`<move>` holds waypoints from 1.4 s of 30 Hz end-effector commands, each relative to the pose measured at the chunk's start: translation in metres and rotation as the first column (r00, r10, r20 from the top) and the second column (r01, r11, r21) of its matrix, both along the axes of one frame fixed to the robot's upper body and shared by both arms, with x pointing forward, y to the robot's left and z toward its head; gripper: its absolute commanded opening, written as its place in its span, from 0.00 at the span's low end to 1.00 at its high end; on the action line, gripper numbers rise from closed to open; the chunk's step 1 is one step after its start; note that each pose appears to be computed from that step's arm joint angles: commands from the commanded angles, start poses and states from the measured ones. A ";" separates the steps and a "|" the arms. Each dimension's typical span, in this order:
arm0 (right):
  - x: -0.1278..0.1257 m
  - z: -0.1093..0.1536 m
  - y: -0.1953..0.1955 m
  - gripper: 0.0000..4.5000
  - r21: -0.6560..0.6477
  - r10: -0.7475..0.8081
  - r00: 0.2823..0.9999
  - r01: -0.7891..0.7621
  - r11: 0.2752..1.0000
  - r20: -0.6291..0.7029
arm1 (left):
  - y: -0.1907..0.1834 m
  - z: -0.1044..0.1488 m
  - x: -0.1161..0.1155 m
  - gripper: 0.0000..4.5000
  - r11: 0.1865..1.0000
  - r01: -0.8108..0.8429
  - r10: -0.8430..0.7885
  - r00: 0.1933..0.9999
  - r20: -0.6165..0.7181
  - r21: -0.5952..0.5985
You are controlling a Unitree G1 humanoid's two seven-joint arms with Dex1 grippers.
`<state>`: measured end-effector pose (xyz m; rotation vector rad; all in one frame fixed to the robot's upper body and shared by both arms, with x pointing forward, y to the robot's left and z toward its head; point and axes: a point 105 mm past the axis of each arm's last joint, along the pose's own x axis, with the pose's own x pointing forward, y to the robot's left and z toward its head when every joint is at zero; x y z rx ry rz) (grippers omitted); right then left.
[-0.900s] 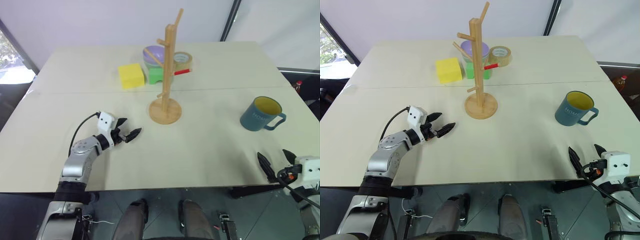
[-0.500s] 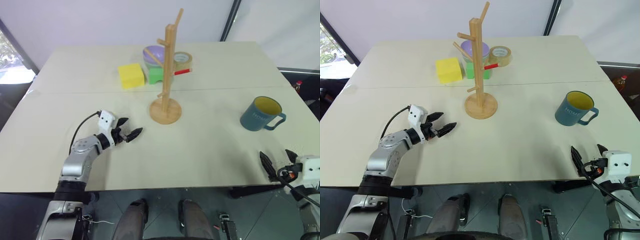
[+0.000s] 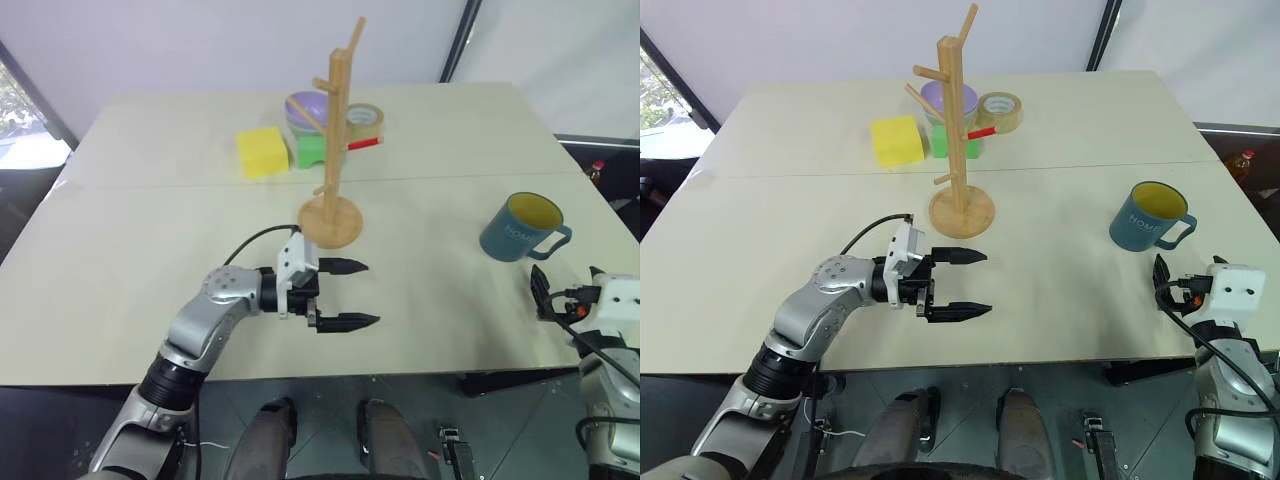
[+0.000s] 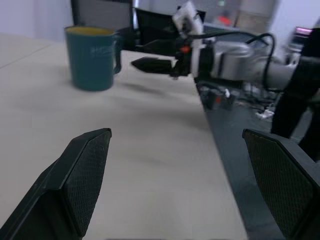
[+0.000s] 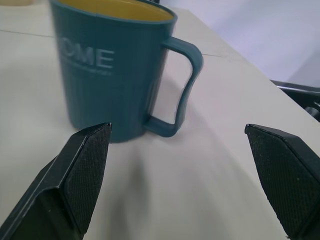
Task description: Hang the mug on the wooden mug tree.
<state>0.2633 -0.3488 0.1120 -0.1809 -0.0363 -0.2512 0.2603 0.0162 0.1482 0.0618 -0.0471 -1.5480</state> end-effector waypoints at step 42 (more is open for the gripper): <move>0.079 0.012 -0.022 0.01 0.034 0.088 0.996 -0.089 0.995 0.034 | 0.003 0.018 0.003 1.00 0.996 -0.081 0.084 0.989 0.119 -0.026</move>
